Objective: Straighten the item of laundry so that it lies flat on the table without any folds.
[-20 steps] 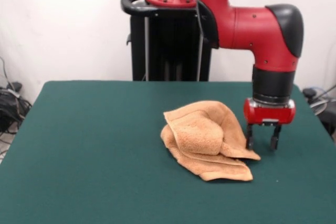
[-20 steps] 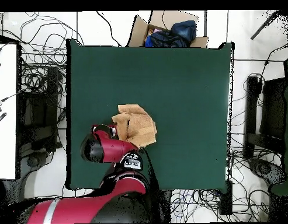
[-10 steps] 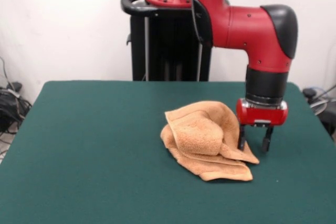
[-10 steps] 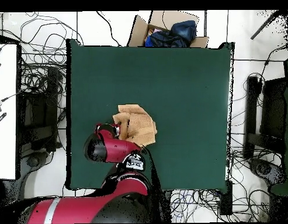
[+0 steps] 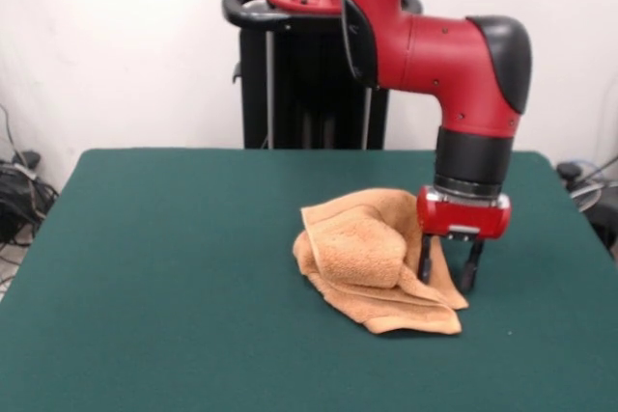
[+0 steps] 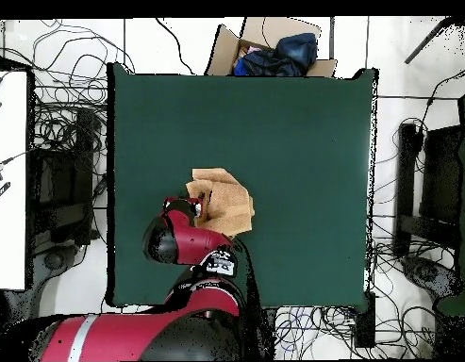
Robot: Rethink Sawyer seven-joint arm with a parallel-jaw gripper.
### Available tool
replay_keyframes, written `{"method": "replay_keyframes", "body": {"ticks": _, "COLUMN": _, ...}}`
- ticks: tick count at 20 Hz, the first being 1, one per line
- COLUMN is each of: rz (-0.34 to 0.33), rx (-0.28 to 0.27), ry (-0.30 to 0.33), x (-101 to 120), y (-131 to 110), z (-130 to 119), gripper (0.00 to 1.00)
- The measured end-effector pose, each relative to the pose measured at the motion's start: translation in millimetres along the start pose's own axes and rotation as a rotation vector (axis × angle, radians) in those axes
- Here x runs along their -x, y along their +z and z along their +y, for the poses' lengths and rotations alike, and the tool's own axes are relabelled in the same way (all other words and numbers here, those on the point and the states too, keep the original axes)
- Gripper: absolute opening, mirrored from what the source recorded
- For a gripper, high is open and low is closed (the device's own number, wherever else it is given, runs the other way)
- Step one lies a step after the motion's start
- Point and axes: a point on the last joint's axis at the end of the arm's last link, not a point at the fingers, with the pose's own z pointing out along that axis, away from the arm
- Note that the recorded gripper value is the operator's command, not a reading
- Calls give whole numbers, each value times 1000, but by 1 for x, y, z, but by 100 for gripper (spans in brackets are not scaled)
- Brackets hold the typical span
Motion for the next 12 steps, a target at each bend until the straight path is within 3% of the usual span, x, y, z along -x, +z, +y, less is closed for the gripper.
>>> {"method": "replay_keyframes", "body": {"ticks": 12, "rz": -28, "rx": -14, "ry": -11, "x": -1, "y": 5, "z": 0, "gripper": 100}}
